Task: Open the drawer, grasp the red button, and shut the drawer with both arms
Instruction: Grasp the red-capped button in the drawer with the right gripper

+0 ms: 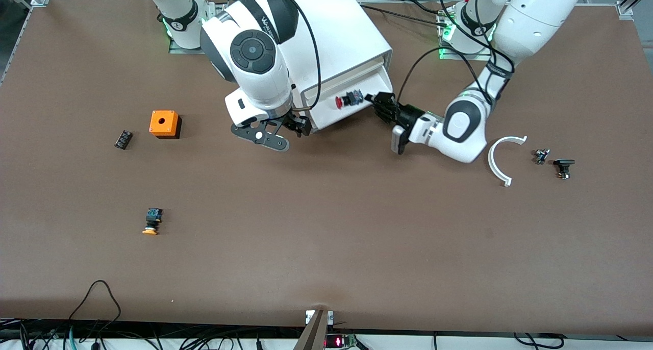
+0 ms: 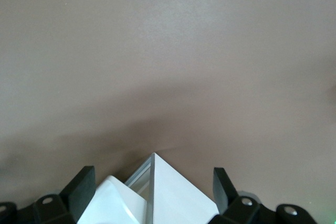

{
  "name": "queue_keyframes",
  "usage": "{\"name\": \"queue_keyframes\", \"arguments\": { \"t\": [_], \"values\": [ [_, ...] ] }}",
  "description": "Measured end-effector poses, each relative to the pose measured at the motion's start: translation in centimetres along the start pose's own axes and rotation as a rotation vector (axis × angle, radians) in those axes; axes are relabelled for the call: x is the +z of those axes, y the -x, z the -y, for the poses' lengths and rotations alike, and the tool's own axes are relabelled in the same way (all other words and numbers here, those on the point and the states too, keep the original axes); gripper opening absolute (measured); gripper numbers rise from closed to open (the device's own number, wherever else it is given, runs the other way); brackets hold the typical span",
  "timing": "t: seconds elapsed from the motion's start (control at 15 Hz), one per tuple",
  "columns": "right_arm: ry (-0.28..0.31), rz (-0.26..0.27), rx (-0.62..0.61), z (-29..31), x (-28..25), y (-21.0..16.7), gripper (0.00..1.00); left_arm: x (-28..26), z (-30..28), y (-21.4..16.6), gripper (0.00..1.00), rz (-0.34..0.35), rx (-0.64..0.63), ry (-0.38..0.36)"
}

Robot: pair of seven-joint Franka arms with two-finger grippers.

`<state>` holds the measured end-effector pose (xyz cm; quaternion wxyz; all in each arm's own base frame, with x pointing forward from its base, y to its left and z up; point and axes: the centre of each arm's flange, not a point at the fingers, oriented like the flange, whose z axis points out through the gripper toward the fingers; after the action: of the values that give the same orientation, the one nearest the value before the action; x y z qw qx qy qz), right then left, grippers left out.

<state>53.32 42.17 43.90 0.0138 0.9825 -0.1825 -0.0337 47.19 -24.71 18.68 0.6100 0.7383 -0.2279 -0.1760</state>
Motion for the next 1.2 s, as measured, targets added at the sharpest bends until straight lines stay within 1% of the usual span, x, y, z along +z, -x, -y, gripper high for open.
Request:
{"name": "queue_keyframes", "arguments": {
  "t": [0.2, 0.33, 0.47, 0.6, 0.73, 0.8, 0.93, 1.0, 1.07, 1.2],
  "values": [
    [-0.024, -0.012, 0.098, 0.4, -0.9, -0.6, 1.00, -3.4, -0.3, -1.6, 0.10, -0.026, -0.006, -0.039],
    [-0.044, -0.015, 0.202, 1.1, -1.3, -1.1, 1.00, -4.6, 0.1, -2.4, 0.10, -0.044, -0.010, -0.040],
    [-0.064, -0.013, 0.333, 2.4, -1.3, -1.1, 1.00, -5.5, 0.6, -2.8, 0.10, -0.054, -0.013, -0.039],
    [-0.081, -0.007, 0.457, 4.1, -1.0, -0.4, 1.00, -6.1, 1.0, -2.9, 0.10, -0.057, -0.013, -0.043],
    [-0.081, 0.001, 0.534, 6.0, 0.0, 1.2, 1.00, -6.7, 0.9, -3.2, 0.10, -0.059, -0.015, -0.046],
    [-0.078, -0.002, 0.558, 6.7, 0.5, 2.1, 1.00, -7.0, 0.9, -3.4, 0.15, -0.069, -0.017, -0.057],
    [-0.081, -0.012, 0.603, 8.0, 1.2, 3.8, 1.00, -7.9, 0.8, -3.9, 0.29, -0.089, -0.020, -0.076],
    [-0.090, -0.012, 0.625, 8.6, 1.2, 4.5, 1.00, -8.3, 0.6, -4.1, 0.42, -0.097, -0.027, -0.079],
    [-0.100, -0.011, 0.643, 9.1, 1.2, 5.2, 1.00, -8.9, 0.3, -4.3, 0.51, -0.103, -0.038, -0.085],
    [-0.125, -0.006, 0.678, 10.3, 1.3, 6.5, 1.00, -10.3, -1.2, -4.9, 0.69, -0.085, -0.074, -0.118]
  ]
}}
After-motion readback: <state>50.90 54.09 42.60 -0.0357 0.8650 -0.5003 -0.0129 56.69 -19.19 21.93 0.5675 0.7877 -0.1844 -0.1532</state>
